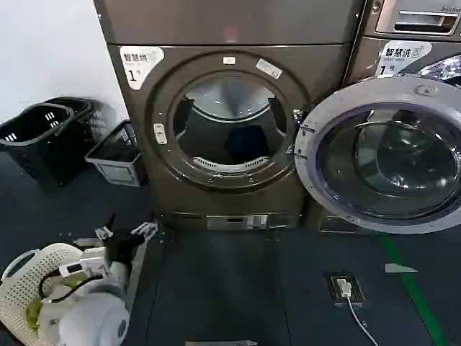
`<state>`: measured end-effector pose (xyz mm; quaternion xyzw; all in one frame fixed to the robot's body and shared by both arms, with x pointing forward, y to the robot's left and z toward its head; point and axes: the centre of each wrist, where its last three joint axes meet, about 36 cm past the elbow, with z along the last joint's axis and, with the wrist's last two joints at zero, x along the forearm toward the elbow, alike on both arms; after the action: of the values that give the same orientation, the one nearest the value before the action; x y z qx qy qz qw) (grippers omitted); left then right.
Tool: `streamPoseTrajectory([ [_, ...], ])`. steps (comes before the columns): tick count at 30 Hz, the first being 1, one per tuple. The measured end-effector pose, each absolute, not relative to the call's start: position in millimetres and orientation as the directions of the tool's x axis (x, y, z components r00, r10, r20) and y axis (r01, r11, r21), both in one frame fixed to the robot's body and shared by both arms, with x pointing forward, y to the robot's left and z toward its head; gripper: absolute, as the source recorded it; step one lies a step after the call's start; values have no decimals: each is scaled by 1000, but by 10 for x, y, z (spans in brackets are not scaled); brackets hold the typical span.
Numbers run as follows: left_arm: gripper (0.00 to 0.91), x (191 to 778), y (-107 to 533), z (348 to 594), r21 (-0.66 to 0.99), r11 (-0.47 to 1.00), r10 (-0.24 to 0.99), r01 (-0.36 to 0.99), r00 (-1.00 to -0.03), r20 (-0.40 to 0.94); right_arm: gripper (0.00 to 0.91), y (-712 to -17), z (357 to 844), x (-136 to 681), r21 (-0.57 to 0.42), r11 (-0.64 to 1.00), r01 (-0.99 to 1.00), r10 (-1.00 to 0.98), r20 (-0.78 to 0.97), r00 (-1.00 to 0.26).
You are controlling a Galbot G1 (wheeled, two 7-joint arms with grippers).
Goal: Grasp the clothes from the dryer.
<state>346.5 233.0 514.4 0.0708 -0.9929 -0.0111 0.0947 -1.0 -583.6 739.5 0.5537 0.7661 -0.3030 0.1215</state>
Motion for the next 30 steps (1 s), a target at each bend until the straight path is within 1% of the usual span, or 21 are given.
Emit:
streamPoseTrajectory([
  [9, 907, 3449, 2356, 5170, 31, 988, -153, -149, -970, 189, 907, -5848, 7330, -10, -347, 248, 905, 752, -520, -405],
  [30, 907, 3471, 2270, 5117, 60, 992, -119, -110, -977, 179, 907, -5861, 7342, -7, -344, 279, 897, 718, -545, -433],
])
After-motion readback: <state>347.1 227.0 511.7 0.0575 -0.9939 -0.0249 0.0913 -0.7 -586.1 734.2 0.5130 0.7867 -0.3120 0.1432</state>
